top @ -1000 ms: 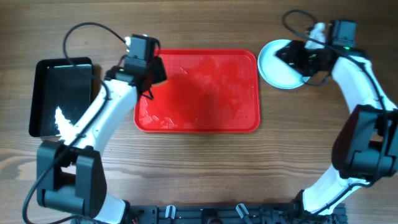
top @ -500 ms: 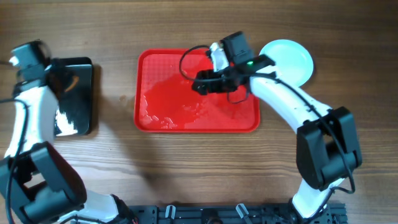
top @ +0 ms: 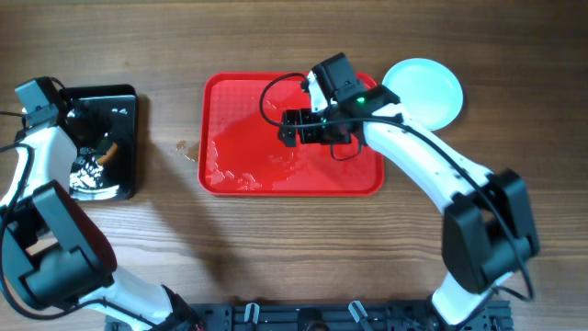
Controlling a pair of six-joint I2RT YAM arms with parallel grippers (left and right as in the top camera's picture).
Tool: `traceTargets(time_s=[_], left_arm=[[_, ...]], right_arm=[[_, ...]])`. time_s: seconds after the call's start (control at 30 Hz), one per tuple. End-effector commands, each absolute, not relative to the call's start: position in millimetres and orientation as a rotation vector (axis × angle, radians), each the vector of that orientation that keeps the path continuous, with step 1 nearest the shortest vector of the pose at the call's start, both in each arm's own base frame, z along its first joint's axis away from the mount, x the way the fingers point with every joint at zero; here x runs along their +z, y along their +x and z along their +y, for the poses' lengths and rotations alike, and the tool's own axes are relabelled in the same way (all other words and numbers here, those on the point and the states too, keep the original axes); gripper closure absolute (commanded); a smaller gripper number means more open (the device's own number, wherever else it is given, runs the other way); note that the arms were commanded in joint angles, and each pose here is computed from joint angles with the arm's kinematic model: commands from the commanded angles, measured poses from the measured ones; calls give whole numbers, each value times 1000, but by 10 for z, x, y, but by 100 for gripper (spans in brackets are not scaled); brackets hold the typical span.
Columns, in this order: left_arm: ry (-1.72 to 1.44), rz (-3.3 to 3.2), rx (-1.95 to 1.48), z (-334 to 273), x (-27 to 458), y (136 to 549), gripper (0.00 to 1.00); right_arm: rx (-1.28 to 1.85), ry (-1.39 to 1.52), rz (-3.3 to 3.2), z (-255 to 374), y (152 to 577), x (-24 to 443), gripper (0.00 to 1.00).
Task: Clean dirty plates on tray and stack at the side
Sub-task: 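Drop the sponge into the black tray with the left gripper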
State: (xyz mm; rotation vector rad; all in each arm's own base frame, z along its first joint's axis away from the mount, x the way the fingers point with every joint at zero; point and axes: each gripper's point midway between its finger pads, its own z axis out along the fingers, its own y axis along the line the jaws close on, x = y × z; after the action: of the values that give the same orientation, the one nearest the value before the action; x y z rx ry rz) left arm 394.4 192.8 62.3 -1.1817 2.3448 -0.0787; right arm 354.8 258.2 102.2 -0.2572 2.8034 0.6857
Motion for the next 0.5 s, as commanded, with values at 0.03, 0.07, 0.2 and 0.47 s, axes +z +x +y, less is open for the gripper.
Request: traceTargets(time_s=[0.03, 0.07, 0.2, 0.47], left_arm=[[-983, 2164, -294, 1620, 1695, 4046, 22], [-930, 2137, -361, 1478, 1944, 3993, 13], [-837, 2137, -514, 1055, 2346, 3737, 0], [-872, 2262, -567, 750, 2223, 3468, 0]], right_arm=[[570, -200, 2552, 2187, 3606, 2114, 0], [565, -194, 2522, 2118, 3530, 2282, 0], [572, -202, 2502, 1970, 3194, 2587, 0], [444, -239, 2761, 1683, 2514, 2319, 0]])
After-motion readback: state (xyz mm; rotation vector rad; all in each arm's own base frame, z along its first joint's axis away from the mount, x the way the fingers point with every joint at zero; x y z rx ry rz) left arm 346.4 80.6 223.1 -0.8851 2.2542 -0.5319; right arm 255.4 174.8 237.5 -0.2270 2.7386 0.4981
